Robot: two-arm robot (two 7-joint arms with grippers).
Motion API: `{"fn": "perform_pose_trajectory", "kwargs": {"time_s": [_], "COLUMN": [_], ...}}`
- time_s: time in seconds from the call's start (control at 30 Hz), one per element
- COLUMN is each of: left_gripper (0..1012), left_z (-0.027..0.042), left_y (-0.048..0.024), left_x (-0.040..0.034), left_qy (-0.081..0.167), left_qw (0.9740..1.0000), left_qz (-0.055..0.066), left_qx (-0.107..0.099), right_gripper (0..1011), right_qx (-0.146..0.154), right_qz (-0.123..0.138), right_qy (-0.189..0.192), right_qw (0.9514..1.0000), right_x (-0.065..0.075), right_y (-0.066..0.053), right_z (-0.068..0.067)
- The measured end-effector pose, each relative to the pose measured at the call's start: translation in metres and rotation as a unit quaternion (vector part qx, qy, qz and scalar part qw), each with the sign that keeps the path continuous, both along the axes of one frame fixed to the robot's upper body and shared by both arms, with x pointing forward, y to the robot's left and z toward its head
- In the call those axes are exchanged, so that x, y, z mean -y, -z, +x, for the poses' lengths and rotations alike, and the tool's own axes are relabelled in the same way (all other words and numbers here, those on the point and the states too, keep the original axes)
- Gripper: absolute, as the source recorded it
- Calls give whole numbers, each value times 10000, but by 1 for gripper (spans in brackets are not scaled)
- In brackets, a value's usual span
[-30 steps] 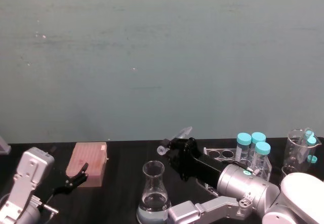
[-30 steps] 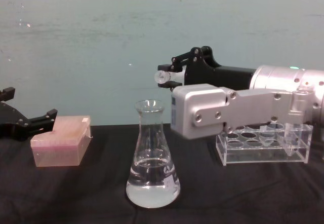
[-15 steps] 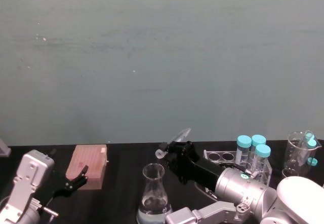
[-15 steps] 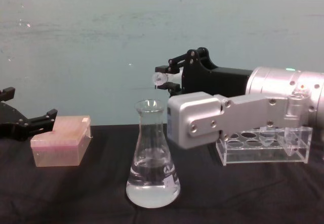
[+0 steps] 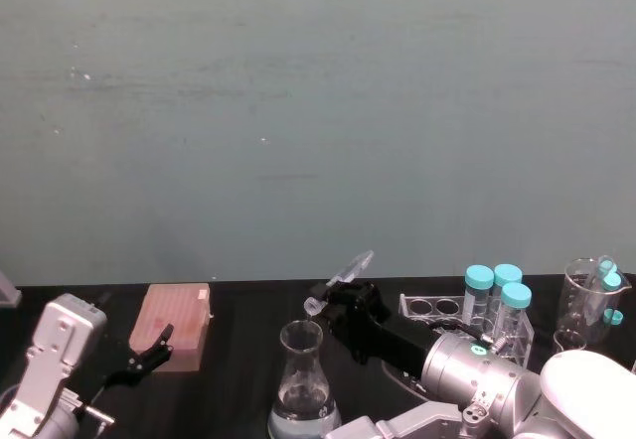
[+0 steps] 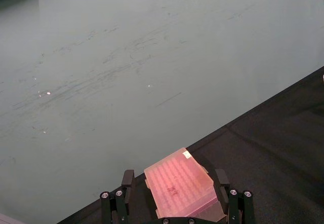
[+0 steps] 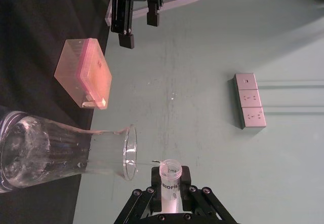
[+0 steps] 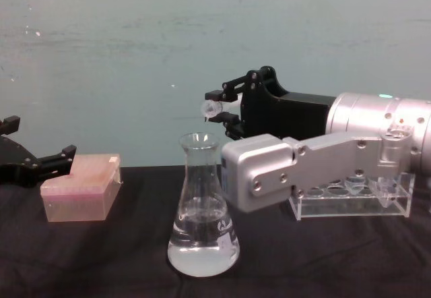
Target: Pour the liquid from the test tube into the beaker using one hand.
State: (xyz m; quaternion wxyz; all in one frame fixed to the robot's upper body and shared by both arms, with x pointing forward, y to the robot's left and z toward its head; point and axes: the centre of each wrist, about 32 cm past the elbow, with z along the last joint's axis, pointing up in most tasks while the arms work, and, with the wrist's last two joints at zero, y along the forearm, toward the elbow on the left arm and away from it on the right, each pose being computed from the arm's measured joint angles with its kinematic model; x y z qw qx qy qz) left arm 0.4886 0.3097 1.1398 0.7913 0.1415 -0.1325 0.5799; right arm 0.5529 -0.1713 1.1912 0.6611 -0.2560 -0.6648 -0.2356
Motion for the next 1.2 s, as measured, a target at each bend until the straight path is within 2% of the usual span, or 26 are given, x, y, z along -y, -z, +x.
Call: {"fn": "perform_pose_trajectory", "kwargs": {"time_s": [1.2], "left_gripper": [1000], "left_z": [0], "left_y": [0], "left_x": [0], "left_qy": [0], "left_qw": [10000], "left_qz": [0], "left_qx": [0], "right_gripper": [209], "right_qx": [394], "right_qz": [-285], "right_qy": [-40], "right_qw": [9988], "right_x": [20], "right_y": [6], "right_z": [-14]}}
